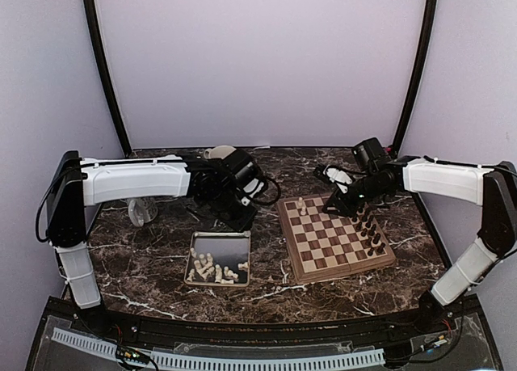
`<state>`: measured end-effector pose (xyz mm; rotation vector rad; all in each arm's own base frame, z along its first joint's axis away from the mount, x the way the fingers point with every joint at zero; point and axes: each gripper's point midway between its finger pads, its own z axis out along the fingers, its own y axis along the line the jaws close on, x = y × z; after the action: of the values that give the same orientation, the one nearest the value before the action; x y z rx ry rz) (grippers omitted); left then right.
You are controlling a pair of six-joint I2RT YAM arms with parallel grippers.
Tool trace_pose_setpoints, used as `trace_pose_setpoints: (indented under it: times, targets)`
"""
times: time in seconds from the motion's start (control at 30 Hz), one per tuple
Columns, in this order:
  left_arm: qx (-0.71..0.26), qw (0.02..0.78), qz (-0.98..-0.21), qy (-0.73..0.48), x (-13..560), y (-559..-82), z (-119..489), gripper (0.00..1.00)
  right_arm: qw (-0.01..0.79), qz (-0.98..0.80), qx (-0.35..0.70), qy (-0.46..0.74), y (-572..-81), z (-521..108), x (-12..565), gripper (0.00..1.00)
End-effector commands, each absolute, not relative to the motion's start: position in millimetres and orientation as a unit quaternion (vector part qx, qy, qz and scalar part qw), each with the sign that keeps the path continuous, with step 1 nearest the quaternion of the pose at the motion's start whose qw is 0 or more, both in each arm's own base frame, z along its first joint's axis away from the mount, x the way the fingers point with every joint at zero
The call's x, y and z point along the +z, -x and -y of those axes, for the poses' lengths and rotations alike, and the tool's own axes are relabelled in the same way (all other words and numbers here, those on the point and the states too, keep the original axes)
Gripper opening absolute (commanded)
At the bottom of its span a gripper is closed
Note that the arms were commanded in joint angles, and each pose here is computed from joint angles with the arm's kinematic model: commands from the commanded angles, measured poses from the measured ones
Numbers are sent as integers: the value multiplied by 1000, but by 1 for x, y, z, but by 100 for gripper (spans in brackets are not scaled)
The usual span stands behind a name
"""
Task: Set up the chess pieces on the board
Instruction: Pick up the queen from the storage box, then place the queen at d1.
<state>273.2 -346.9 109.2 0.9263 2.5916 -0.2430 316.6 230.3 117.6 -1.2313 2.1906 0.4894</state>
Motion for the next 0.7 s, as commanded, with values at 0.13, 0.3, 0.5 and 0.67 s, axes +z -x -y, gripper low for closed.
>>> trace_pose_setpoints:
  times: [0.13,0.3,0.5,0.67]
  targets:
    - [-154,236,-891,-357,139,-301,410,13,326,-822,153,440,-330,-221,134,26]
    - [-187,237,-883,-360,143,-307,436,14,335,-828,146,425,-336,-214,136,25]
    - [-224,238,-874,-360,142,-307,460,14,331,-831,148,422,-339,-215,132,25]
    - [-243,229,-872,-357,130,-306,477,15,334,-832,143,419,-341,-213,133,25]
